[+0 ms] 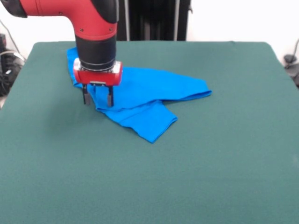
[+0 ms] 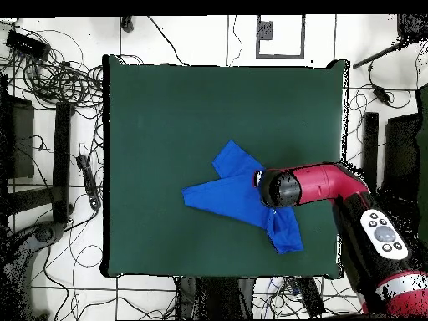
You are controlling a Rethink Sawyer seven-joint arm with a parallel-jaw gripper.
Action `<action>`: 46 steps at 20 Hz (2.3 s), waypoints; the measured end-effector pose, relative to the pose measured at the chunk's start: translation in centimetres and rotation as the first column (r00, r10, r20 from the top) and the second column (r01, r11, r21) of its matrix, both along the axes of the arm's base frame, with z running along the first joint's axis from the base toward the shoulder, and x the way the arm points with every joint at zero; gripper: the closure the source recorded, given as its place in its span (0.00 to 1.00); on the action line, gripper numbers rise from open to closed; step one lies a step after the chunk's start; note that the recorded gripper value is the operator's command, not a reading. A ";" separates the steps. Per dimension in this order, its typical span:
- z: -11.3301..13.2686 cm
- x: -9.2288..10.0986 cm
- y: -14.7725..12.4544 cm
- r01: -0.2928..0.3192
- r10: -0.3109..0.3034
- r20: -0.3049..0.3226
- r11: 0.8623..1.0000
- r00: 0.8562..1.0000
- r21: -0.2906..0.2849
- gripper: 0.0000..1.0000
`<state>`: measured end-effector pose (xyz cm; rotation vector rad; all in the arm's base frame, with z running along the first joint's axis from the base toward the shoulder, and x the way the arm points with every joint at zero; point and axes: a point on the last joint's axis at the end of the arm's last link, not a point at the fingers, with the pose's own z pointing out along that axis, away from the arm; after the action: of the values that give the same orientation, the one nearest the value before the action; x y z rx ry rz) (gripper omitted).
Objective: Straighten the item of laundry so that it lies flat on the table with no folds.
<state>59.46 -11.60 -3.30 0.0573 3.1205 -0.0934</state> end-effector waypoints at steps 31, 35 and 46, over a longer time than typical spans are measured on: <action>2.5 1.1 -1.0 0.016 -0.015 0.038 0.999 0.999 -0.034 0.00; 2.6 1.1 -0.9 0.023 -0.022 0.037 0.999 0.999 -0.029 0.00; 1.6 0.6 -0.3 0.028 -0.027 0.023 1.000 0.999 -0.011 0.00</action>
<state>60.07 -11.93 -1.72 0.1004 3.0963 -0.1105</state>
